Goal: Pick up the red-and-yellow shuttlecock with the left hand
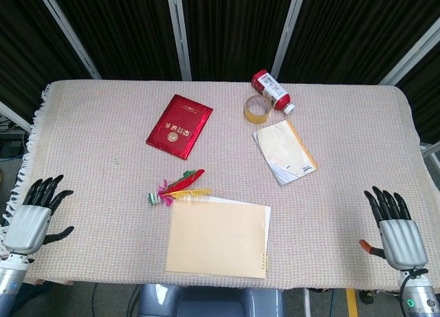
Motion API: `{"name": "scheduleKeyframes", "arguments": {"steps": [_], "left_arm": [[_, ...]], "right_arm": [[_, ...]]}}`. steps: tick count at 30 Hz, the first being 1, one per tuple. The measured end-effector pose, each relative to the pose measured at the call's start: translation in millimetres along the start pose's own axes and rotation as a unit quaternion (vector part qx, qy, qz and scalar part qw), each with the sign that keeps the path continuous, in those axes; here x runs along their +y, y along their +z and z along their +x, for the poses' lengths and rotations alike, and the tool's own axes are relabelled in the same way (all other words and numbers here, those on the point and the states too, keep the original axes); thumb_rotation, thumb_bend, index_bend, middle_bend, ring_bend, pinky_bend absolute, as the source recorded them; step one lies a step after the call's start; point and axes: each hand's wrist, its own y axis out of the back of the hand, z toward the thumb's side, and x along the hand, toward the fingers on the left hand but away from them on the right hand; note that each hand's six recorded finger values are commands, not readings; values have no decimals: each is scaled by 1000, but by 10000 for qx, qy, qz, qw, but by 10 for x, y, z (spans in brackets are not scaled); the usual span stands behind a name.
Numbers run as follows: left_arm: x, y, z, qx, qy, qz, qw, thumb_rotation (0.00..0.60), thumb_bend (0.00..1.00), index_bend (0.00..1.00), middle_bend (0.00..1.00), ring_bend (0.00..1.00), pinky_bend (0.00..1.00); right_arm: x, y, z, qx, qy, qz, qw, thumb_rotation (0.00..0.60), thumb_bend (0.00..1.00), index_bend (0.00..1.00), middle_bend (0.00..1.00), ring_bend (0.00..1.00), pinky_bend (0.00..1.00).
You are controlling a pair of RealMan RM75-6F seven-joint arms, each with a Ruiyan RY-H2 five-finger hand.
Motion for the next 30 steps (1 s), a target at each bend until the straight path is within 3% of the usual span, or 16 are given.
{"name": "scheduleKeyframes", "arguments": {"steps": [7, 16, 23, 30], "left_arm": [[-357, 292, 344, -269, 205, -546, 9979, 600, 205, 357, 0, 0, 0], [-756, 905, 839, -740, 402, -962, 9918, 600, 236, 404, 0, 0, 0], [-1016, 1508, 1120, -1133, 271, -1575, 9806, 600, 238, 404, 0, 0, 0], [-1168, 1918, 1300, -1345, 108, -1574, 9783, 600, 237, 414, 0, 0, 0]], "right_arm": [[-43, 42, -72, 109, 113, -58, 9999, 600, 28, 0, 0, 0, 0], [9, 44, -80, 225, 111, -263, 9993, 600, 28, 0, 0, 0, 0], [44, -10, -82, 239, 106, -416, 9988, 600, 28, 0, 0, 0, 0], [59, -67, -83, 191, 155, -520, 9983, 600, 28, 0, 0, 0, 0]]}}
